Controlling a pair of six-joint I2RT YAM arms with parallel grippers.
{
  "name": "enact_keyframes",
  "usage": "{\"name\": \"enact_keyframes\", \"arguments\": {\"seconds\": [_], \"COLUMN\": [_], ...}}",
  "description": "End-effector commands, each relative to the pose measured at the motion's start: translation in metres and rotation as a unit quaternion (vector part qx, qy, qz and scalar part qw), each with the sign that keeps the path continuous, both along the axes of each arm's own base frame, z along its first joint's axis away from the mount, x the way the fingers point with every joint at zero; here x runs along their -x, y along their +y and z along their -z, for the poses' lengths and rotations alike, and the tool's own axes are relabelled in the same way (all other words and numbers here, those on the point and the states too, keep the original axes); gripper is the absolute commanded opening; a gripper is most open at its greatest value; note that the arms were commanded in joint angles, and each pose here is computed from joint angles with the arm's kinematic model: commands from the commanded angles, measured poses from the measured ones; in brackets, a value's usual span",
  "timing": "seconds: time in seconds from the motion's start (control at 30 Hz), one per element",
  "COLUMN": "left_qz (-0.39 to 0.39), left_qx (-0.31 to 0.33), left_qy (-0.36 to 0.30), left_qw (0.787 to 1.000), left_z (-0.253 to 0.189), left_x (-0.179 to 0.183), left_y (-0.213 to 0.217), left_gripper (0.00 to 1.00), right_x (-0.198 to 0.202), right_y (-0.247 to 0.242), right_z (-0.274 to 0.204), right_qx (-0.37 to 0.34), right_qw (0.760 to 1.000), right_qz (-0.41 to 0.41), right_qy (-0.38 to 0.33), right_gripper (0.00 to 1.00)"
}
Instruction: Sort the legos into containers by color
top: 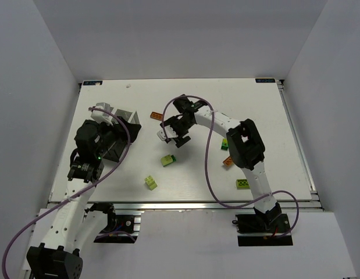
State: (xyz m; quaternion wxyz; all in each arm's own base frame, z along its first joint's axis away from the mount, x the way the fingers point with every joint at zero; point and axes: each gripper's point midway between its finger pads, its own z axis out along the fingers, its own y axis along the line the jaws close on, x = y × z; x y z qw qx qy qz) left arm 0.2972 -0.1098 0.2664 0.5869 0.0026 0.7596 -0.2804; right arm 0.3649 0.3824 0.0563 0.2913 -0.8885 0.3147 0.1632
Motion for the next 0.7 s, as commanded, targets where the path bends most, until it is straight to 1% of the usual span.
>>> {"name": "enact_keyframes", "arguments": {"seconds": [0.0, 0.27, 0.67], "left_qz": [-0.009, -0.014, -0.016], "left_qx": [-0.010, -0.008, -0.008], "left_qy": [-0.002, -0.005, -0.014], "left_qw": [1.000, 1.000, 1.000], "left_z": [0.000, -0.002, -0.007], "left_x": [0.001, 0.002, 0.004], "left_y": [0.003, 0.005, 0.006], "left_gripper": [0.81, 0.81, 0.81], "right_x": [-0.009, -0.036, -0.042], "right_y": [-0.004, 0.000, 0.001], "right_z": [-0.010, -0.007, 0.010], "right_qx": [0.004, -0.009, 0.003], "right_qw": [1.000, 1.000, 1.000], "right_qz": [-0.014, 0.003, 0.004], "right_qy": [0.004, 0.001, 0.008], "right_gripper": [0.87, 0.86, 0.78]}}
